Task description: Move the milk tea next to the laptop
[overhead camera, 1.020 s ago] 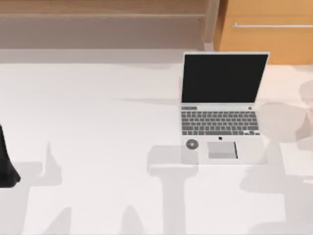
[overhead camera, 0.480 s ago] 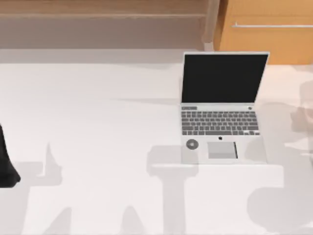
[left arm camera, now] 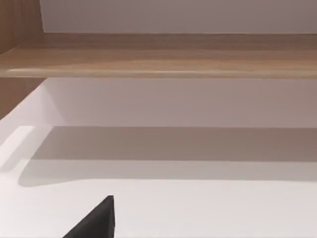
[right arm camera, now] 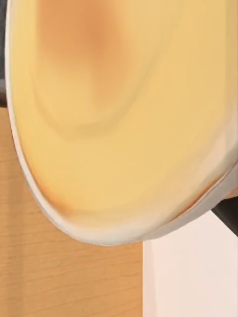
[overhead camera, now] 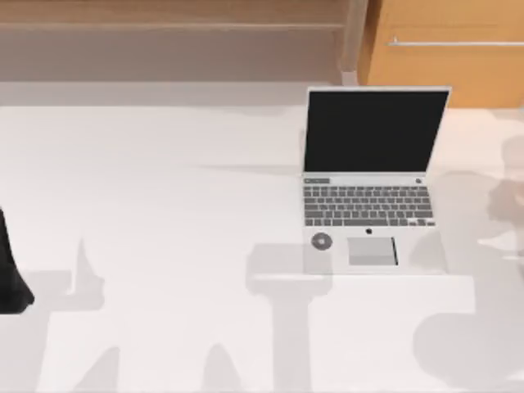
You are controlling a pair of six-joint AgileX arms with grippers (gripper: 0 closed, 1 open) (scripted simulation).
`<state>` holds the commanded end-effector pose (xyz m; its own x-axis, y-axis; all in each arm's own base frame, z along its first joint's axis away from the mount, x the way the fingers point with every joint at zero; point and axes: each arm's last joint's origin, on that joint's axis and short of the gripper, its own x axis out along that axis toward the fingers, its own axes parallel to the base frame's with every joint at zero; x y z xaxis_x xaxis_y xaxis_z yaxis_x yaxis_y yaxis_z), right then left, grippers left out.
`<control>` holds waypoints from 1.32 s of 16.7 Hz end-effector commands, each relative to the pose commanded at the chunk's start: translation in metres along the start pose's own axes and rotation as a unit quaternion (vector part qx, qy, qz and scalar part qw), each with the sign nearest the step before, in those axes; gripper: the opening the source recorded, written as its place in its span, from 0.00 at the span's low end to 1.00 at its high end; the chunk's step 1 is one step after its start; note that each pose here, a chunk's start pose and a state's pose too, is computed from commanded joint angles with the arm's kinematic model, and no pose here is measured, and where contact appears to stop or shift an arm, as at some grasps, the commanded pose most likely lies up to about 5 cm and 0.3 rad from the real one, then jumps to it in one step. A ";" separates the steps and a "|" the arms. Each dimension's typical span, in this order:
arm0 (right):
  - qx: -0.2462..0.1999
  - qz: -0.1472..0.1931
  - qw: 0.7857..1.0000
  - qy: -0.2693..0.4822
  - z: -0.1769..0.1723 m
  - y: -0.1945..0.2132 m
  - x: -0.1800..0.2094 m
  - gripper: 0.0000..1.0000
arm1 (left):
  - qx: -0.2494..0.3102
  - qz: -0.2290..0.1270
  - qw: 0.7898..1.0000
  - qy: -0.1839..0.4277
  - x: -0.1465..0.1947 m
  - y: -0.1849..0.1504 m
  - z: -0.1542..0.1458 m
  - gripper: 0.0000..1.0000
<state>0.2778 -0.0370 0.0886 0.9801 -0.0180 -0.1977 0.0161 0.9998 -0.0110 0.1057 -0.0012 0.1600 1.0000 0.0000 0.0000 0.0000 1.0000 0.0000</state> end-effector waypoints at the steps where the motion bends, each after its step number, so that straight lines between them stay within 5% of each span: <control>1: 0.000 0.000 1.000 0.000 0.000 0.000 0.000 0.40 | 0.000 0.000 1.000 0.000 0.000 0.000 0.000 1.00; 7: 0.000 0.000 1.000 0.000 0.000 0.000 0.000 0.00 | 0.000 0.000 1.000 0.000 0.000 0.000 0.000 1.00; 22: 0.001 0.000 1.000 0.000 0.010 0.000 -0.002 0.00 | 0.000 0.000 1.000 0.000 0.000 0.000 0.000 1.00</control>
<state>0.2775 -0.0373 0.0985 0.9799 -0.0189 -0.1986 0.0173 0.9998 -0.0094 0.1057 -0.0012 0.1600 1.0000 0.0000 0.0000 0.0000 1.0000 0.0000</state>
